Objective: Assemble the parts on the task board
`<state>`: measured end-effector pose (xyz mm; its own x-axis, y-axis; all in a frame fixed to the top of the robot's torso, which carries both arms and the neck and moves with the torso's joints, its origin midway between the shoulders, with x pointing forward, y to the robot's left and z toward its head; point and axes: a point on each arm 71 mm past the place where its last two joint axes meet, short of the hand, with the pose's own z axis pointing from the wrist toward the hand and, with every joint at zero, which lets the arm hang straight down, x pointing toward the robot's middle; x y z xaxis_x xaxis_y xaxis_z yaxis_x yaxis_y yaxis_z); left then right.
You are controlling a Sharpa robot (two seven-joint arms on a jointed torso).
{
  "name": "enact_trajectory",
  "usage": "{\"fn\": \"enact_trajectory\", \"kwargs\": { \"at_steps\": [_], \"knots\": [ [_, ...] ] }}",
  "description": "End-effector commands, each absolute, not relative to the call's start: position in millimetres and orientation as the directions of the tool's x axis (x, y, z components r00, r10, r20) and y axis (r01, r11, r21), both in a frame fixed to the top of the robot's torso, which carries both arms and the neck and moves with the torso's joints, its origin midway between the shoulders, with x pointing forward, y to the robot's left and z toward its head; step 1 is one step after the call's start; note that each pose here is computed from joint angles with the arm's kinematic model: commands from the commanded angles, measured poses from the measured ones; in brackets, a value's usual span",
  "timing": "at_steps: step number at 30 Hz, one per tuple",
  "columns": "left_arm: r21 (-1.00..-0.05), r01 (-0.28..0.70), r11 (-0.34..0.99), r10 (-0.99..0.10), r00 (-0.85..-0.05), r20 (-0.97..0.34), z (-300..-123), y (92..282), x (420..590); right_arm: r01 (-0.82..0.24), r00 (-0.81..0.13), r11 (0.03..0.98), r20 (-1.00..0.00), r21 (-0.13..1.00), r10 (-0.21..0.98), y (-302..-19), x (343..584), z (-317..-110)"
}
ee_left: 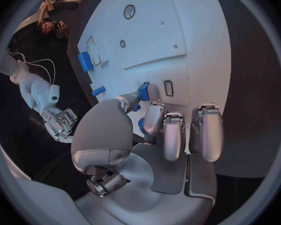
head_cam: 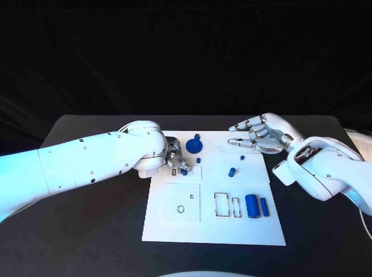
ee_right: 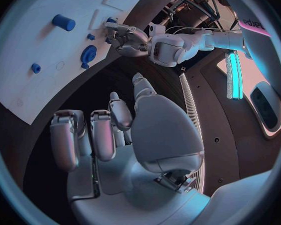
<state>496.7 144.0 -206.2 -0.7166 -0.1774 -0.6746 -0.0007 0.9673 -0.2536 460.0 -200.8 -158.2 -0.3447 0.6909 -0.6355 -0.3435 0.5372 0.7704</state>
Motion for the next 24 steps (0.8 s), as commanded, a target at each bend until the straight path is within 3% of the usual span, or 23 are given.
{"fn": "enact_trajectory", "kwargs": {
  "at_steps": [1,24],
  "knots": [
    [-0.202,-0.011,0.979,-0.142,-0.752,-0.644,-217.4,142.9,490.3,-0.354,-0.355,0.537,-0.641,0.765,0.68,-199.2,458.9,-158.6],
    [-0.183,-0.017,0.983,-0.138,-0.726,-0.673,-215.0,149.8,492.9,-0.35,-0.352,0.54,-0.642,0.765,0.681,-200.5,459.1,-159.3]
  ]
}}
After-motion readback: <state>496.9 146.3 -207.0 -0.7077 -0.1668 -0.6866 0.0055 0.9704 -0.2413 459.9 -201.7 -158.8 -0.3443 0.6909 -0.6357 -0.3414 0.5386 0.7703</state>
